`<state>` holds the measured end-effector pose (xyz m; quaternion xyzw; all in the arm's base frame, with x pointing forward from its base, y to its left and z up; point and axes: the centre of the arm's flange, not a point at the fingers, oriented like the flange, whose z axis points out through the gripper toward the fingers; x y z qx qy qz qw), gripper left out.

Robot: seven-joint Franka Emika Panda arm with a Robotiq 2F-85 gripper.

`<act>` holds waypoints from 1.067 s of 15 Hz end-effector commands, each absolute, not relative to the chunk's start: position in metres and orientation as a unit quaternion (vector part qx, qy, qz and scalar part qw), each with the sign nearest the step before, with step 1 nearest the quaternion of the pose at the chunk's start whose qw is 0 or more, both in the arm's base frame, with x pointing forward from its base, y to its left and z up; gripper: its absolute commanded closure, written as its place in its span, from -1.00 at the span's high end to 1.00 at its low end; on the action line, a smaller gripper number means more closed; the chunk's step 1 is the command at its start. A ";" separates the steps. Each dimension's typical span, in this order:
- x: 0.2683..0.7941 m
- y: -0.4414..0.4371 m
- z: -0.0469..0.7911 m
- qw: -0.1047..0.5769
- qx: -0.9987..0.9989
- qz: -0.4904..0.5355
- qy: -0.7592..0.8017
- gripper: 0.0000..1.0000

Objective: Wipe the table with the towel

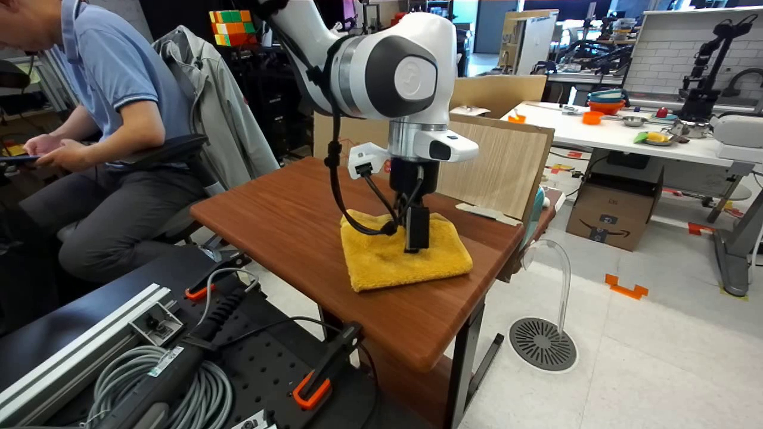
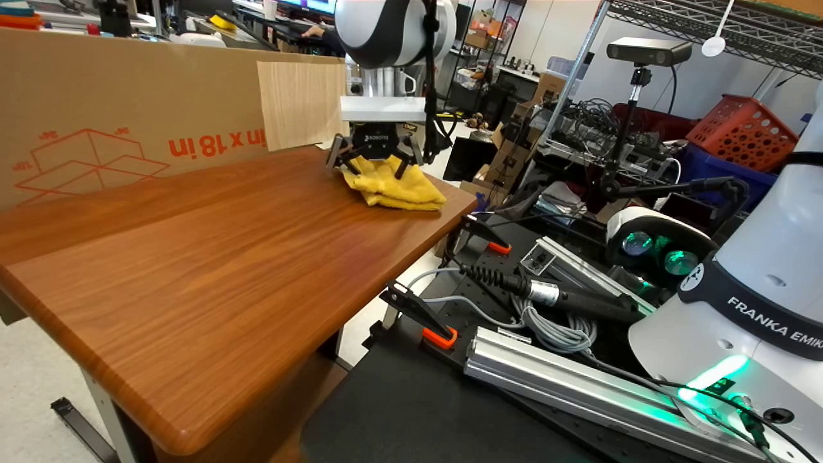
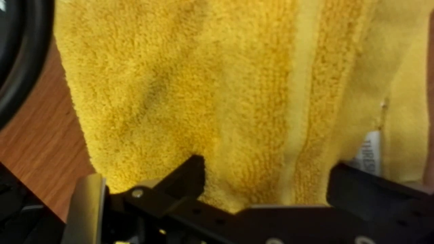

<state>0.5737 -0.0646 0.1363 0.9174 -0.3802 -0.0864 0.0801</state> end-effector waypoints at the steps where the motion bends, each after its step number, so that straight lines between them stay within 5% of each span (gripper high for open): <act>1: 0.554 -0.030 0.086 0.131 0.933 -0.069 -0.327 1.00; 7: 0.519 0.018 0.087 0.181 0.962 -0.007 -0.204 1.00; 16: 0.457 0.077 0.117 0.097 0.995 -0.006 -0.004 1.00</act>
